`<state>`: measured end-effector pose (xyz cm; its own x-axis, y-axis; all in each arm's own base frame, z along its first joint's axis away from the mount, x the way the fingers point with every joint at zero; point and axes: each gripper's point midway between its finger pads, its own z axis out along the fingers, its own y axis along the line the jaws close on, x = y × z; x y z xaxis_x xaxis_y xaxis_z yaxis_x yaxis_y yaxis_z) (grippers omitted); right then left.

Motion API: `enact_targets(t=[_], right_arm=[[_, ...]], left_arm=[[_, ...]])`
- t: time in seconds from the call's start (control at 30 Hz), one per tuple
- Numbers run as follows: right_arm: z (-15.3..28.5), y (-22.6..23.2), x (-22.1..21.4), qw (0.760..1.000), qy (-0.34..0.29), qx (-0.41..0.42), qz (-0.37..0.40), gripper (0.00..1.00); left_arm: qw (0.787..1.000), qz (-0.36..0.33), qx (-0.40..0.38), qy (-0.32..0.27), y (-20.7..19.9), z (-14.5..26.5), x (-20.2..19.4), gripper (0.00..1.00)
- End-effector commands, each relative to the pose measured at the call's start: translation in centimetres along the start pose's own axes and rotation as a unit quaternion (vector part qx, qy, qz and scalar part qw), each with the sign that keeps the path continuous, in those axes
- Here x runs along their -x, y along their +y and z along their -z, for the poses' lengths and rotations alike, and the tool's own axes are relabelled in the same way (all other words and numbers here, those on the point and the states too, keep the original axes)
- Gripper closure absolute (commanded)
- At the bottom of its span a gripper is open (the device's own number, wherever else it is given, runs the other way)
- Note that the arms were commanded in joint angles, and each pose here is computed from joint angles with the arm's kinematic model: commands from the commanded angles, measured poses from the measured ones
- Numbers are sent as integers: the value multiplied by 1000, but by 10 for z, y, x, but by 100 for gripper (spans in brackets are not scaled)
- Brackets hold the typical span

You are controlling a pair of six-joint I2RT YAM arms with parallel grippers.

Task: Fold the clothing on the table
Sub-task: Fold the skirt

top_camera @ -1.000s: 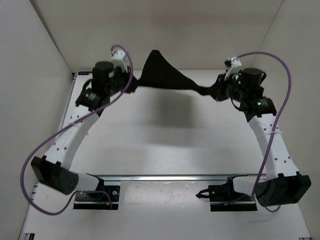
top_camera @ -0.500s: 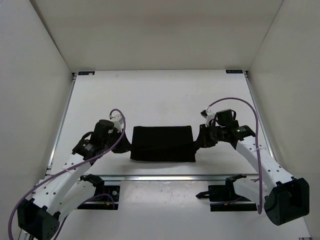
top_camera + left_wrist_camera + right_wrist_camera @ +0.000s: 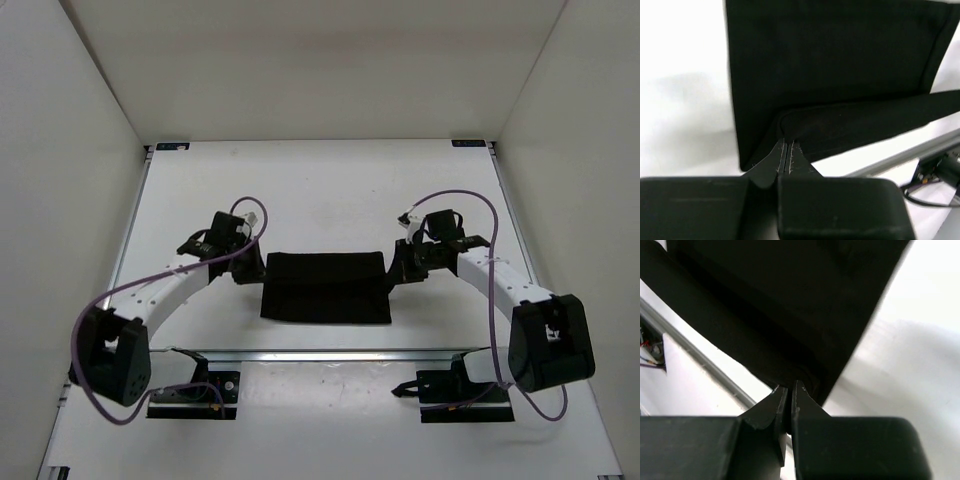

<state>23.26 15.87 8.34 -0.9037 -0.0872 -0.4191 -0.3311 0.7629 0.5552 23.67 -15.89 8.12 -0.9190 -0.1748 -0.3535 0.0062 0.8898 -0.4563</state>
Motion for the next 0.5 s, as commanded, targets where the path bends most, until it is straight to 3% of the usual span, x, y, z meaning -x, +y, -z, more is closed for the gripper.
enact_targets(t=[0.0, 0.07, 0.13, 0.2, 0.27, 0.3, 0.37, 0.43, 0.47], right_arm=[[0, -17, 35, 998, -40, -31, 28, 100], [-2, -22, 45, 998, -47, -37, 31, 100], [-3, -25, 54, 997, -55, -37, 31, 94], [-5, -31, 63, 997, -58, -43, 28, 77], [1, -27, 86, 996, -79, -36, 39, 62], [4, -29, 92, 995, -86, -36, 37, 58], [12, -24, 110, 993, -107, -32, 38, 50], [18, -23, 117, 991, -120, -34, 41, 42], [21, -20, 119, 991, -124, -34, 40, 42]], left_arm=[[998, -28, 31, -55, 5, 0, 49, 100], [998, -32, 34, -50, 5, -10, 57, 100], [997, -38, 43, -54, 4, -13, 68, 100], [997, -37, 49, -42, 8, -20, 70, 94], [997, -42, 43, -47, 6, -21, 79, 59], [997, -46, 38, -55, 3, -19, 85, 50], [996, -54, 24, -70, -2, -17, 98, 23], [994, -72, -3, -85, -14, -12, 112, 3], [993, -78, -3, -91, -16, -10, 119, 3]])
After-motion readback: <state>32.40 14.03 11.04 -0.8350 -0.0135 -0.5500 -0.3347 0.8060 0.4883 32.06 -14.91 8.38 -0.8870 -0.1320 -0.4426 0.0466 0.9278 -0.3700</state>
